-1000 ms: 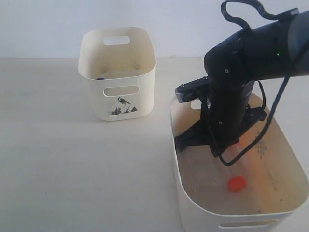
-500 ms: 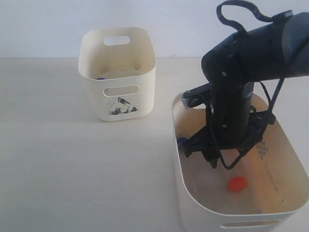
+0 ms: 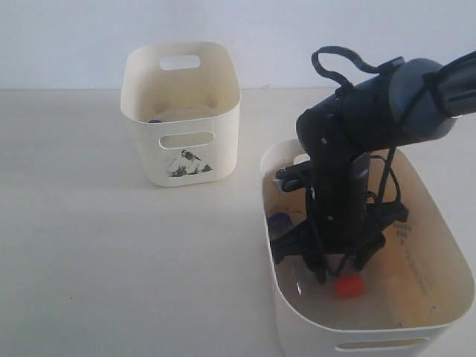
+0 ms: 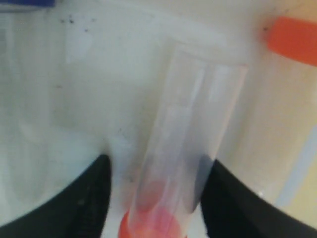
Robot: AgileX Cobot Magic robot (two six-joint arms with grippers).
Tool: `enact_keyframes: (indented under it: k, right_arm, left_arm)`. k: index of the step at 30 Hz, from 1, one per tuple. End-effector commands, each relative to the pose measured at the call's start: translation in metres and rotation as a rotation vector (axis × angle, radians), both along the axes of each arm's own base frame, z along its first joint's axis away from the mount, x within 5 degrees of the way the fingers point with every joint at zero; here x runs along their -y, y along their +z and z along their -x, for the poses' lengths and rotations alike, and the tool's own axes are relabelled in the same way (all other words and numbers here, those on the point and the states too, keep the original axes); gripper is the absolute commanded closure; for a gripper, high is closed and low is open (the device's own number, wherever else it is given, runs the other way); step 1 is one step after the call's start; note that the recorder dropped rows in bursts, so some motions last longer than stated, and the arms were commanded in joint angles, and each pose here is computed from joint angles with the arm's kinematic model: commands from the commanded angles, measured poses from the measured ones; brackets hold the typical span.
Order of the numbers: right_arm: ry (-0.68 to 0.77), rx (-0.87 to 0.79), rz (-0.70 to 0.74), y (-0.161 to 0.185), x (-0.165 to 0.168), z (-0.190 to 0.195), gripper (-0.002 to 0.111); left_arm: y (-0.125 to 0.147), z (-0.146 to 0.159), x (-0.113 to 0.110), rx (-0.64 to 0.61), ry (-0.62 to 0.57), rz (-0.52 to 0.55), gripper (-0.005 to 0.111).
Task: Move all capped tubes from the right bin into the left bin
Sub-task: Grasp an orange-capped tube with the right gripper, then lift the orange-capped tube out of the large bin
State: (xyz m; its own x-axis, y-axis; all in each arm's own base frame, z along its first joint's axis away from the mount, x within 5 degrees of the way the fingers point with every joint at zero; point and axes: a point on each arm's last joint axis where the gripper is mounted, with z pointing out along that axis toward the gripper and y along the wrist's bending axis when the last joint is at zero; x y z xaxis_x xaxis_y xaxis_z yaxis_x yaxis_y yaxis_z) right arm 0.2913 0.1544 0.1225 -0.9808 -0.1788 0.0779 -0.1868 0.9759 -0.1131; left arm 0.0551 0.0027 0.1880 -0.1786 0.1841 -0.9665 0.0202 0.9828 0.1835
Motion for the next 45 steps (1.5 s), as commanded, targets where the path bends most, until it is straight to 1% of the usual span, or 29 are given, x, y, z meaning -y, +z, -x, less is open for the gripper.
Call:
enact_keyframes:
  k: [1, 3, 4, 8, 11, 14, 19, 22, 28, 32, 35, 39, 42, 45]
  right_arm:
    - [-0.009, -0.059, 0.01, -0.022, 0.0, 0.002, 0.086]
    - [-0.011, -0.08, 0.023, -0.022, 0.001, 0.004, 0.109]
    - [-0.003, -0.09, 0.03, -0.022, 0.002, 0.005, 0.108]
    - [0.056, -0.146, 0.058, -0.02, 0.005, 0.009, 0.108]
    - [0.068, -0.169, 0.069, -0.016, 0.006, 0.012, 0.108]
    - [0.071, -0.145, 0.054, 0.002, 0.007, 0.013, 0.108]
    - [0.082, -0.034, -0.002, 0.054, 0.011, 0.02, 0.108]
    - [0.084, 0.073, -0.056, 0.092, 0.016, 0.029, 0.108]
    - [0.125, 0.373, -0.204, 0.178, 0.032, 0.057, 0.108]
    - [0.195, 0.57, -0.279, 0.224, 0.044, 0.08, 0.108]
    - [0.284, 0.758, -0.328, 0.26, 0.056, 0.1, 0.108]
    - [0.41, 1.003, -0.345, 0.299, 0.072, 0.129, 0.108]
    - [0.42, 1.193, -0.374, 0.323, 0.085, 0.151, 0.108]
    - [0.405, 1.375, -0.436, 0.345, 0.097, 0.175, 0.108]
  left_arm:
    - [0.002, 0.0, 0.0, 0.012, -0.001, 0.017, 0.102]
    - [0.002, 0.0, 0.0, 0.012, -0.001, 0.017, 0.102]
    - [0.002, 0.0, 0.0, 0.012, -0.001, 0.017, 0.102]
    - [0.002, 0.0, 0.0, 0.012, -0.001, 0.017, 0.102]
    - [0.002, 0.0, 0.0, 0.012, -0.001, 0.017, 0.102]
    - [0.002, 0.0, 0.0, 0.012, -0.001, 0.017, 0.102]
    - [0.002, 0.0, 0.0, 0.012, -0.001, 0.017, 0.102]
    - [0.002, 0.0, 0.0, 0.012, -0.001, 0.017, 0.102]
    - [0.002, 0.0, 0.0, 0.012, -0.001, 0.017, 0.102]
    - [0.002, 0.0, 0.0, 0.012, -0.001, 0.017, 0.102]
    - [0.002, 0.0, 0.0, 0.012, -0.001, 0.017, 0.102]
    - [0.002, 0.0, 0.0, 0.012, -0.001, 0.017, 0.102]
    - [0.002, 0.0, 0.0, 0.012, -0.001, 0.017, 0.102]
    - [0.002, 0.0, 0.0, 0.012, -0.001, 0.017, 0.102]
